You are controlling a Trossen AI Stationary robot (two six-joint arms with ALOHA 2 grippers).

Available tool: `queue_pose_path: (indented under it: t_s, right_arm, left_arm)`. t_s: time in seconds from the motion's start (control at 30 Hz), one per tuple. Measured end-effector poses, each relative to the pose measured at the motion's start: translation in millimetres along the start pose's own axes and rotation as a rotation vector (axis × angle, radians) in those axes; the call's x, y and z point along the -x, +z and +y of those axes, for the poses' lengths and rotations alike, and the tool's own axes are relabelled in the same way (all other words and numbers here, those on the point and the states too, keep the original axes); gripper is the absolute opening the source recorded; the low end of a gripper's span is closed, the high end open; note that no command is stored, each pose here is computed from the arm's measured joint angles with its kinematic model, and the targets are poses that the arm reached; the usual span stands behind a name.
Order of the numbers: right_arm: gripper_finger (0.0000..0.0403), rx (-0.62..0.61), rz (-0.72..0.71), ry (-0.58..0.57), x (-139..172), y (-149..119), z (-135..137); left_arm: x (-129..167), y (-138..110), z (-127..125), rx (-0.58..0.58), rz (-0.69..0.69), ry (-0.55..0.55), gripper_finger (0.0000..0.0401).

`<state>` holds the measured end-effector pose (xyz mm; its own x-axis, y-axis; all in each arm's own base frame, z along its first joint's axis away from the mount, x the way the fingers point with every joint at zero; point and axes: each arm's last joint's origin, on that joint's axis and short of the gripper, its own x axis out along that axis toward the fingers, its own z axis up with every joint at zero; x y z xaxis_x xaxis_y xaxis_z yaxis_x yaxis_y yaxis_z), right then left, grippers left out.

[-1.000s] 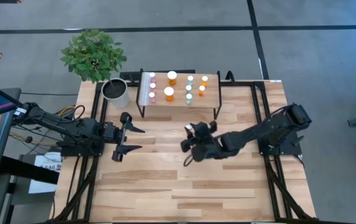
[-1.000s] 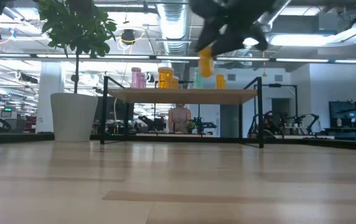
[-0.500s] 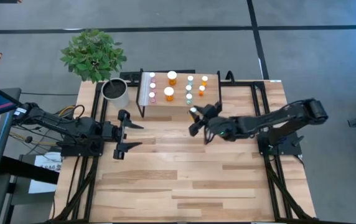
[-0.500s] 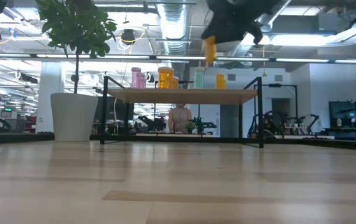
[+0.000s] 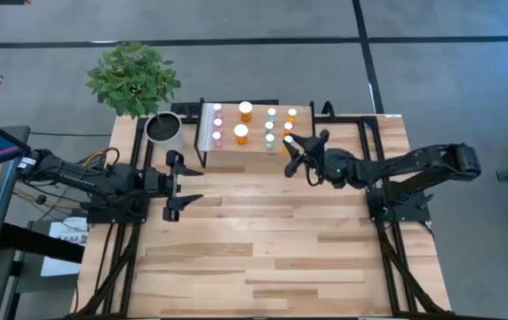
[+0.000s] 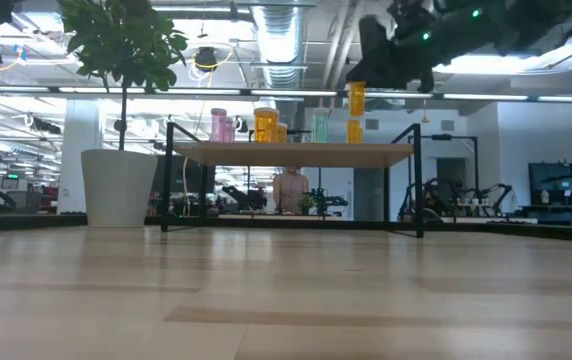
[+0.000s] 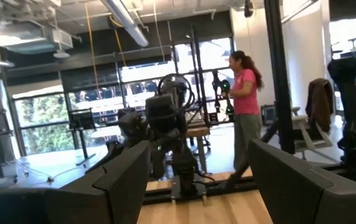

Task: Pick and place medicine bottles onto shelf by color
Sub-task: Put the small orange pill bottle on the shelf aligned with the other small orange pill bottle

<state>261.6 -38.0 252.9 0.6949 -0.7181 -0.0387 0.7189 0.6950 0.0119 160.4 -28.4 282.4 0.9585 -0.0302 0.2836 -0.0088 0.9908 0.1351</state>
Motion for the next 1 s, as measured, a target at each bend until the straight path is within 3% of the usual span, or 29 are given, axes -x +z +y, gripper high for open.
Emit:
queue_pose_path:
  t_s: [0.5,1.0]
  right_arm:
    - [0.0151,0.106,0.118,0.032,-18,-16,-17]
    - [0.0154,0.088,0.130,0.025,-26,-16,-29]
  left_arm:
    - [-1,0,9,-0.030,-0.006,0.049,0.0258]
    - [-1,-1,10,-0.026,-0.004,0.038,0.0258]
